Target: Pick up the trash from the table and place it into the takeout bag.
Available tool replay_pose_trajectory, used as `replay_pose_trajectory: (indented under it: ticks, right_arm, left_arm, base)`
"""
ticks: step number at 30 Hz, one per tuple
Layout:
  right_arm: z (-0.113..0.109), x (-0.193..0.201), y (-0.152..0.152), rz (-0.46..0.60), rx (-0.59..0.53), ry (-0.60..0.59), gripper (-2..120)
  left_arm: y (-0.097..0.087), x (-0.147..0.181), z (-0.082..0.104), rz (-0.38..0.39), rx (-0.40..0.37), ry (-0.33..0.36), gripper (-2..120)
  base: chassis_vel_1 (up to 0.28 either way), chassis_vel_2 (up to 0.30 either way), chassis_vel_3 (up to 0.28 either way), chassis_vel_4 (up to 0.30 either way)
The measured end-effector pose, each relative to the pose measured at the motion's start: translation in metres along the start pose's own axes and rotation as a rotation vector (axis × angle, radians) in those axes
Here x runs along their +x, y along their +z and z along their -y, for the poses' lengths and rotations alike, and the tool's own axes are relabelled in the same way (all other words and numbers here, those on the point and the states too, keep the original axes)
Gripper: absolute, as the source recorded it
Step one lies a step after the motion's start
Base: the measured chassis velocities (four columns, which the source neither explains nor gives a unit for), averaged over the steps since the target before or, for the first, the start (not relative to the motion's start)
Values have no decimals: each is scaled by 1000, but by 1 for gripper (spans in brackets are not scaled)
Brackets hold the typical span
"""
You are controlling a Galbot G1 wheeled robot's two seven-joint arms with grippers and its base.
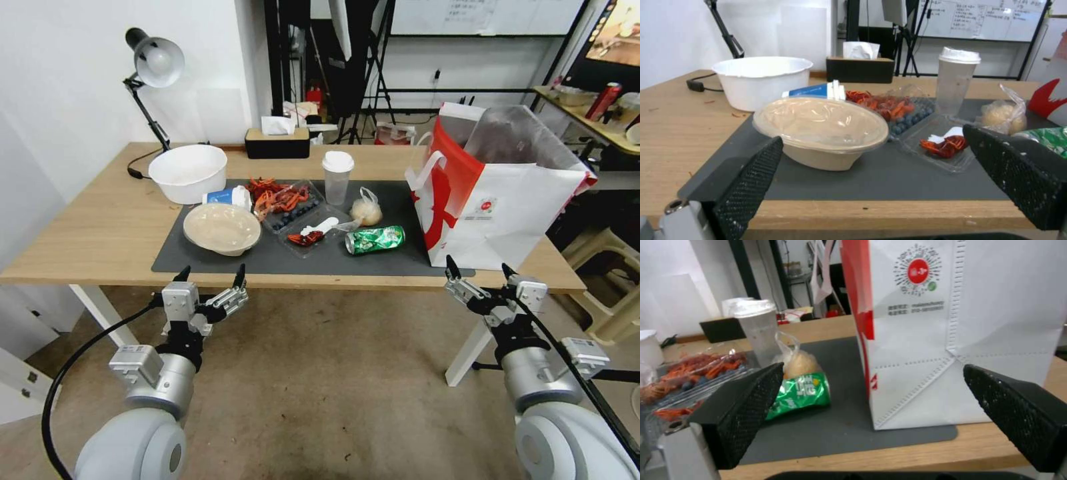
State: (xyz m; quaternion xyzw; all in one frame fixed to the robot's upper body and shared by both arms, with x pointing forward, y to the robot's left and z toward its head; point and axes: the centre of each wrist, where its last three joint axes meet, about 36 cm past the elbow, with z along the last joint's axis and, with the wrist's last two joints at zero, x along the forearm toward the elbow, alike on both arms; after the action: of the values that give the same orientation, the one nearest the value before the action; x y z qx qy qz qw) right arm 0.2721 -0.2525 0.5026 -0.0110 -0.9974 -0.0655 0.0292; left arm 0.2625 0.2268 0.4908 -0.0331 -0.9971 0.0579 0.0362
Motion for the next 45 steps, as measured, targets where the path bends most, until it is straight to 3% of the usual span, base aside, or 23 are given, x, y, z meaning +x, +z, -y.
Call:
replay_pose_trajectory:
  ticks: [9, 16, 23, 34, 43, 45]
  right_arm:
    - [-6, -6, 1, 9, -18, -45, 100]
    - [-6, -18, -10, 14, 35, -109, 100]
    - [-18, -41, -3, -5, -19, -129, 100]
    - [-82, -84, 19, -129, -320, -29, 100]
    - [-100, -101, 21, -180, -452, -14, 100]
    - [-104, -108, 22, -206, -544, -30, 100]
  left_arm:
    - [3, -1, 0, 14, -9, 19, 100]
    - [7, -4, 1, 19, -20, 50, 100]
    - [9, -2, 1, 23, -27, 53, 100]
    - [16, 2, 1, 30, -36, 45, 100]
    - [20, 5, 1, 28, -43, 43, 100]
    - [21, 7, 1, 27, -46, 42, 100]
  base:
    - [0, 0, 0, 0]
    - [0, 0, 0, 0]
    - [0, 0, 0, 0]
    - [0, 0, 0, 0]
    - [0, 0, 0, 0]
    - [0, 0, 0, 0]
